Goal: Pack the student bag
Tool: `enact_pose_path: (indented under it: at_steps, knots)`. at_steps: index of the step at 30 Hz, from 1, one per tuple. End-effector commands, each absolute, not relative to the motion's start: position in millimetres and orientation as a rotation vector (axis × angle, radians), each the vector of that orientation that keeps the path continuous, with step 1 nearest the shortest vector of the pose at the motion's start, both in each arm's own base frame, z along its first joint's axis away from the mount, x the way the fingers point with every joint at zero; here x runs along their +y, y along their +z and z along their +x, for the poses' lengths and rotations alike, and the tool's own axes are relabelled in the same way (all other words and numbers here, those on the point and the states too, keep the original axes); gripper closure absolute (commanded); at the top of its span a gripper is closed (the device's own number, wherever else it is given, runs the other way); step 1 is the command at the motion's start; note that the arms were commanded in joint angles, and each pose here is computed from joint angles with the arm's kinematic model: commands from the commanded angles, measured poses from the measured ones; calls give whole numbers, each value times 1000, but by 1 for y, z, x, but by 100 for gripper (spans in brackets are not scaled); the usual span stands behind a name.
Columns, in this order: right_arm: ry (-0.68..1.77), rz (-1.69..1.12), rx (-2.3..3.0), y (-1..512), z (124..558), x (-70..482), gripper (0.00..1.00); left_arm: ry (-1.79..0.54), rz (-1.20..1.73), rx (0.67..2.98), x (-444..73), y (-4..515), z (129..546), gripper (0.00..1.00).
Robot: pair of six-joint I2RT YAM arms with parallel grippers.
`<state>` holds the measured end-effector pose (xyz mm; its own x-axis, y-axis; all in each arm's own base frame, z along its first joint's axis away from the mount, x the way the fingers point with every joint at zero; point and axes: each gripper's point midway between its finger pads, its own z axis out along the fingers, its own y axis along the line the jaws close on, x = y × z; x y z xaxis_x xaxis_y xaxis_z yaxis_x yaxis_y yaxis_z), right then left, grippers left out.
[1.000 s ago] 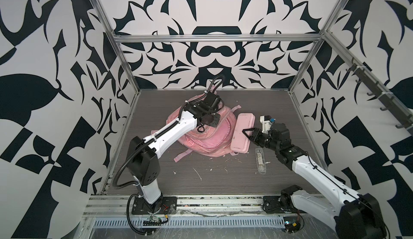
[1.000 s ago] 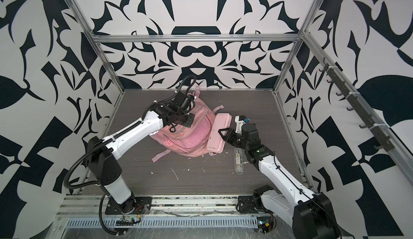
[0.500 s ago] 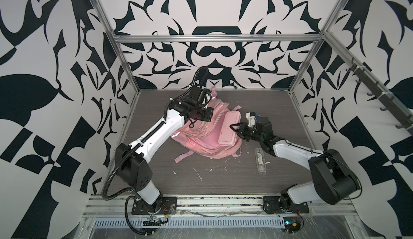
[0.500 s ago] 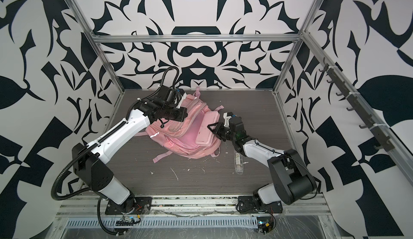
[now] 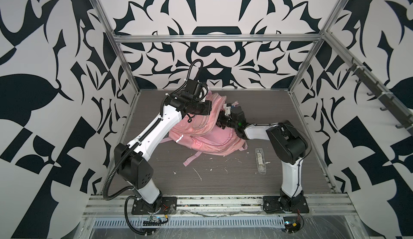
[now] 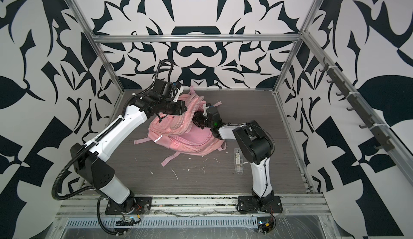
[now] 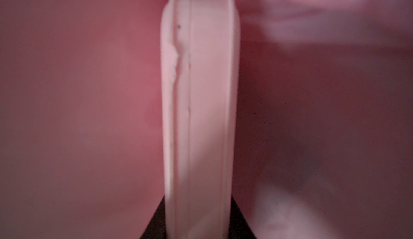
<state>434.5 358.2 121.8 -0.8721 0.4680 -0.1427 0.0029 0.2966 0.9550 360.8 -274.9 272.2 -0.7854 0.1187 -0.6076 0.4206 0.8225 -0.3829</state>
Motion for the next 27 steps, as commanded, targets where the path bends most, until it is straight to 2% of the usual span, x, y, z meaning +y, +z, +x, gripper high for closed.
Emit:
enact_pose_path:
  at_steps: [1, 7, 13, 23, 27]
  knots:
    - [1751, 332, 1983, 182, 445, 388, 79, -834, 409, 2281, -292, 318, 366, 100]
    - [1694, 290, 2106, 165, 438, 414, 54, -845, 394, 2286, -290, 315, 369, 100]
    - [1549, 253, 2215, 152, 429, 393, 26, -853, 370, 2289, -285, 312, 374, 100]
    - [1229, 216, 2343, 144, 403, 318, 18, -887, 357, 2306, -292, 301, 381, 100]
    - [998, 173, 2393, 138, 384, 284, 15, -893, 345, 2338, -298, 288, 387, 100]
